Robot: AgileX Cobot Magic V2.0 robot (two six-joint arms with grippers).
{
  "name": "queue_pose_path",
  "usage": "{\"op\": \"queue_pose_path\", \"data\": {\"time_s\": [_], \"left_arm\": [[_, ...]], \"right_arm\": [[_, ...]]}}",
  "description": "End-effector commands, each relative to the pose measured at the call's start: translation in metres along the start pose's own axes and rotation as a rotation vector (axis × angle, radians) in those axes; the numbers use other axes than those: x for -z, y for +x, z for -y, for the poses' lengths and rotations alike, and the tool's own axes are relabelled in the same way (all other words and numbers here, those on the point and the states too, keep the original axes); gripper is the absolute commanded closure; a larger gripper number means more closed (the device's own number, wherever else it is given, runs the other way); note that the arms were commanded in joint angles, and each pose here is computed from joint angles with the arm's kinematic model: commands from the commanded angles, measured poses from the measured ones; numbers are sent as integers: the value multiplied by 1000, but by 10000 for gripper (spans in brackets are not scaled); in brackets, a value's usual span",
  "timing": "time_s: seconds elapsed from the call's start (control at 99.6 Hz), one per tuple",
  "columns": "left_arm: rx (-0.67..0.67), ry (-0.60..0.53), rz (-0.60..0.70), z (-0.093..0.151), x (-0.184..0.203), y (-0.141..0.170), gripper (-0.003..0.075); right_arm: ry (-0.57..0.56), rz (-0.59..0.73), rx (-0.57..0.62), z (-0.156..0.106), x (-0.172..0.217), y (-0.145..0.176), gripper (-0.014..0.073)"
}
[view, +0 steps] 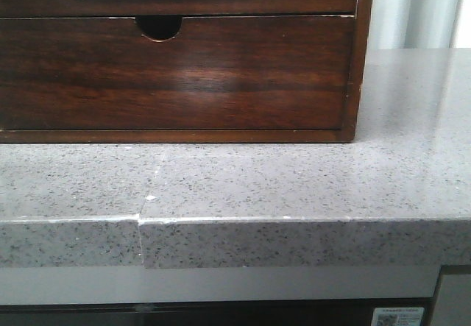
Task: Put scissors in drawer with both arms
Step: 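Hook the left gripper onto the white drawer handle and grasp it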
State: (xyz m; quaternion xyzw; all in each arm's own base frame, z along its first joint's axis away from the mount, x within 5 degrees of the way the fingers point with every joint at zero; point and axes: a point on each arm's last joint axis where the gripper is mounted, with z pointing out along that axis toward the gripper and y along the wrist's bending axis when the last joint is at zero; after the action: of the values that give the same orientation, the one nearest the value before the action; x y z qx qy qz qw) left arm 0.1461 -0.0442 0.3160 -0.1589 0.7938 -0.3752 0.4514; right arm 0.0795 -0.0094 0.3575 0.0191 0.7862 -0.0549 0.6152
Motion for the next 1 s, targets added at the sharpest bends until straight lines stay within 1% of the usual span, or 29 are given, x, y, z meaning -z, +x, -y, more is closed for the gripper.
{"op": "queue_pose_path", "data": {"time_s": [0.0, 0.13, 0.391, 0.592, 0.763, 0.843, 0.994], "left_arm": [[39, 114, 4, 14, -8, -9, 156], [76, 225, -25, 17, -24, -12, 156], [148, 382, -74, 18, -49, -15, 156], [171, 440, -167, 19, -67, -16, 156], [175, 456, -189, 20, -77, -22, 160], [178, 462, -198, 21, -81, -23, 209], [188, 452, -206, 18, -85, -23, 363]], "right_arm": [[8, 99, 14, 1, 2, -17, 133], [8, 99, 14, 1, 2, -17, 133], [8, 99, 14, 1, 2, -17, 133], [8, 99, 14, 1, 2, -17, 133], [8, 99, 14, 1, 2, -17, 133], [8, 101, 14, 1, 2, -17, 133], [8, 101, 14, 1, 2, -17, 133]]}}
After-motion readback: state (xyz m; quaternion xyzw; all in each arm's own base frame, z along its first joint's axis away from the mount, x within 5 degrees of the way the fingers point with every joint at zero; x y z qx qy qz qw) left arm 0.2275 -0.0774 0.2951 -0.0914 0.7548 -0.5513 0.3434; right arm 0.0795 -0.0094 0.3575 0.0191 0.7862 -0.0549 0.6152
